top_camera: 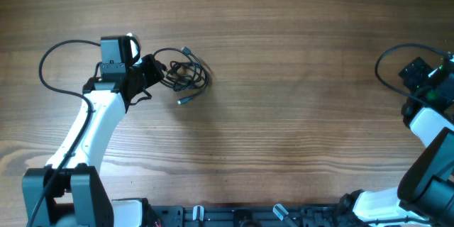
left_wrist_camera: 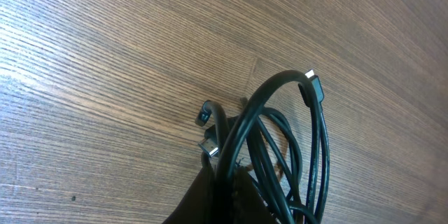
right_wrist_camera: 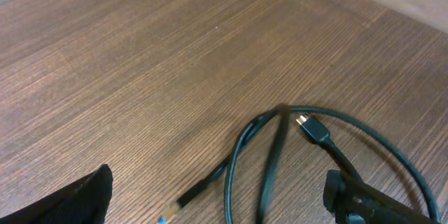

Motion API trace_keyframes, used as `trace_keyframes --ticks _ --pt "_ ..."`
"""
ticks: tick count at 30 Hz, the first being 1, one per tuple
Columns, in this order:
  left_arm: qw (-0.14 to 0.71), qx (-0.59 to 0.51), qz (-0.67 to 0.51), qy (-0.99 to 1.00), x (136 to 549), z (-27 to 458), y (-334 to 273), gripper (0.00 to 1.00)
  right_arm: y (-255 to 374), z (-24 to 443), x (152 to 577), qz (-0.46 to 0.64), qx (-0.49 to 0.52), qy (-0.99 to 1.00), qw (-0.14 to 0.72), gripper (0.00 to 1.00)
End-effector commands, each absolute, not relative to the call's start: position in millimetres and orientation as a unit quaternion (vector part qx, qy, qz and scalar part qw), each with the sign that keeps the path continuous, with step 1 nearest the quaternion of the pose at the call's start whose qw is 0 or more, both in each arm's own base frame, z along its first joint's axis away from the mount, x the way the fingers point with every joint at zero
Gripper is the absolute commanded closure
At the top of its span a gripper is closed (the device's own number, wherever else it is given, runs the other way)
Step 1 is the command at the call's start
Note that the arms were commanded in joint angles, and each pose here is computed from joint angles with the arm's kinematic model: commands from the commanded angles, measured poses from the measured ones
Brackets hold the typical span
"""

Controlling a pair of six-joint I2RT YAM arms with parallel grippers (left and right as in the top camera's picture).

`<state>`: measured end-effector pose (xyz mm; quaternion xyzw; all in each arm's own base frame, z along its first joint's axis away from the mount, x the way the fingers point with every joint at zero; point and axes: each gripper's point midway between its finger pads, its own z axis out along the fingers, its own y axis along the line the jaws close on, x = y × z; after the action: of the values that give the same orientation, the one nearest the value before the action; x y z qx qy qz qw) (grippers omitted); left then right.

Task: Untangle cables
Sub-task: 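Move the right gripper away to the right edge, then move the right gripper back to the coil beside the left gripper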

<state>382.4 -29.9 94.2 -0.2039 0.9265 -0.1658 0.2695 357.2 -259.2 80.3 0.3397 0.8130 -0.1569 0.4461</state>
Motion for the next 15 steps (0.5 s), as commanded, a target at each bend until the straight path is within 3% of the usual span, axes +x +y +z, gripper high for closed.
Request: trace_keyframes --ticks 1,8,15 --pt "0.276 -0.209 -0.165 0.923 387.8 98.0 -27.7 0.93 -259.5 88.6 367.4 -0.143 0.34 0.818 0.442 0.0" --pt "0.276 -0.209 -0.165 0.923 387.8 98.0 -27.8 0.96 -233.4 135.2 401.5 -0.111 0.306 0.863 0.385 0.0" --pt "0.277 -0.098 -0.262 0.919 386.6 113.9 -68.7 0.96 -98.7 123.9 432.0 0.017 0.185 0.924 0.334 0.0"
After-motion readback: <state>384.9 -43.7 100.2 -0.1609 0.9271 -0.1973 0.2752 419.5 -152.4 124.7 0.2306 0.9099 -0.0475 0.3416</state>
